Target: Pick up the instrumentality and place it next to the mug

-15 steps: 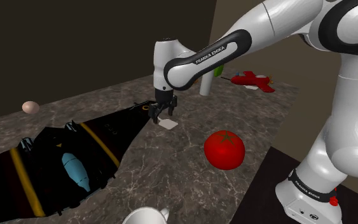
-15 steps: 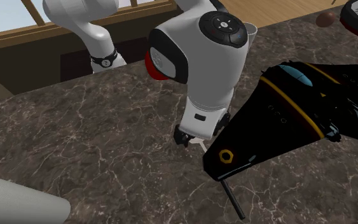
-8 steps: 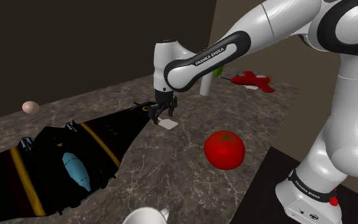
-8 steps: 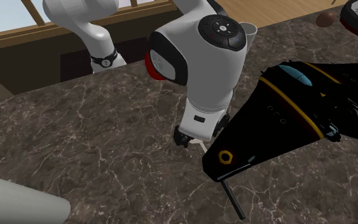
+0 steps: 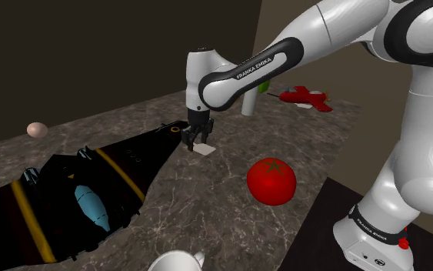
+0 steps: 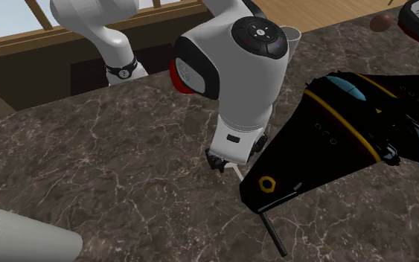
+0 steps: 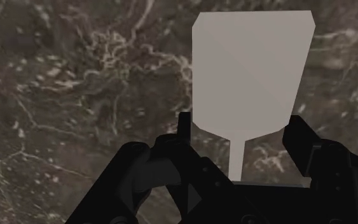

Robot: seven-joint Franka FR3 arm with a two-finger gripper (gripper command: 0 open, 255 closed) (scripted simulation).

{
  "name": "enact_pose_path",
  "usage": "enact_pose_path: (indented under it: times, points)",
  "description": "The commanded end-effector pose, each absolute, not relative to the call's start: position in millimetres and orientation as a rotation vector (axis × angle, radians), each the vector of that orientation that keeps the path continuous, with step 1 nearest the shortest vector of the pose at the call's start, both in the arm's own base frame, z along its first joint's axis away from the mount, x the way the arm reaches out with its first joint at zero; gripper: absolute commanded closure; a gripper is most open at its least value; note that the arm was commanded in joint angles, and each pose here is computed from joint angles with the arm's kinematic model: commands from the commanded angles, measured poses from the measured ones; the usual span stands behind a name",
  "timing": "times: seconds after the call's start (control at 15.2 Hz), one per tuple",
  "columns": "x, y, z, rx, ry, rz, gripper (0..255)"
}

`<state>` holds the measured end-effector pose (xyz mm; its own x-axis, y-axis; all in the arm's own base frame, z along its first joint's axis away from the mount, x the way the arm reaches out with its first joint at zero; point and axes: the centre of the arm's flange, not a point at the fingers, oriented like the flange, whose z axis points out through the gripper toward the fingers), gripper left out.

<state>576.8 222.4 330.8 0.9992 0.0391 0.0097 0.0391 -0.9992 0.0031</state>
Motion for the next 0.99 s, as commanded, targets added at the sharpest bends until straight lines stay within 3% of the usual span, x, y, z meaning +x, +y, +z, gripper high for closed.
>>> enact_pose_path:
  times: [0.0, 0.92]
  points:
    - [576, 224, 330, 3.138, 0.064, 0.013, 255]
    - [577, 224, 399, 3.138, 0.064, 0.013, 255]
